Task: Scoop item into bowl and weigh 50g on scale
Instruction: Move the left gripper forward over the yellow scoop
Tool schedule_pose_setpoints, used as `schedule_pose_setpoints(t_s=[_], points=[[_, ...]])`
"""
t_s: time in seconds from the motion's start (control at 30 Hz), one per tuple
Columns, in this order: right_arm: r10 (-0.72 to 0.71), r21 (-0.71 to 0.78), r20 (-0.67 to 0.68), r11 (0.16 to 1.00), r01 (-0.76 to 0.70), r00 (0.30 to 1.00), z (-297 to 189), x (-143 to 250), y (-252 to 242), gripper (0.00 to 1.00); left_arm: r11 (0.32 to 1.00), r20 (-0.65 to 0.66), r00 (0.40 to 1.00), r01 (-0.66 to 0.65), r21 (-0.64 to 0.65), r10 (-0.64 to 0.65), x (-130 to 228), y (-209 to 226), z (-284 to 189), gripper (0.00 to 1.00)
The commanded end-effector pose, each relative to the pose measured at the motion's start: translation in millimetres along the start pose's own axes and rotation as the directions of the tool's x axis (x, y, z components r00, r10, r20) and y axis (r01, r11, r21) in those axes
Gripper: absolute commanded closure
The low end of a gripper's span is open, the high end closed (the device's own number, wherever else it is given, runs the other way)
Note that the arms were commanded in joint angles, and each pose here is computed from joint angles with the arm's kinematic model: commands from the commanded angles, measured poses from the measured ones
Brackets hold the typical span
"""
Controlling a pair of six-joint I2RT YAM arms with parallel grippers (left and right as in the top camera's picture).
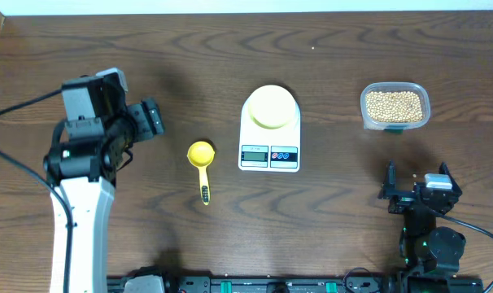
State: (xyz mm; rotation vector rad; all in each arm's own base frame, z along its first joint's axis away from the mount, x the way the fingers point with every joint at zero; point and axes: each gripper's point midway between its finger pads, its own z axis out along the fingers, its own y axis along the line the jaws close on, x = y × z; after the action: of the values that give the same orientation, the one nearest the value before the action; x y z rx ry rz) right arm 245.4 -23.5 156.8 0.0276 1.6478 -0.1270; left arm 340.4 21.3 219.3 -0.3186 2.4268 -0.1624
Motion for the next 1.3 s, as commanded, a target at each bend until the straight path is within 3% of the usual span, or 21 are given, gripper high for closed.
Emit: schedule_pose_setpoints(t_s=[0.0,1.27], points=[[0.008,-0.006,0.0,1.0,-0.008,1.0,0,1,1,0.01,0.999,-0.022,1.0,0.014,0.042,-0.013,-7,-8,2,0.13],[0.008,-0.006,-0.001,1.0,-0.008,1.0,0,1,1,0.01,0.999,-0.097,0.995,0.003,0.051,0.002,9,-16,9,0.13]])
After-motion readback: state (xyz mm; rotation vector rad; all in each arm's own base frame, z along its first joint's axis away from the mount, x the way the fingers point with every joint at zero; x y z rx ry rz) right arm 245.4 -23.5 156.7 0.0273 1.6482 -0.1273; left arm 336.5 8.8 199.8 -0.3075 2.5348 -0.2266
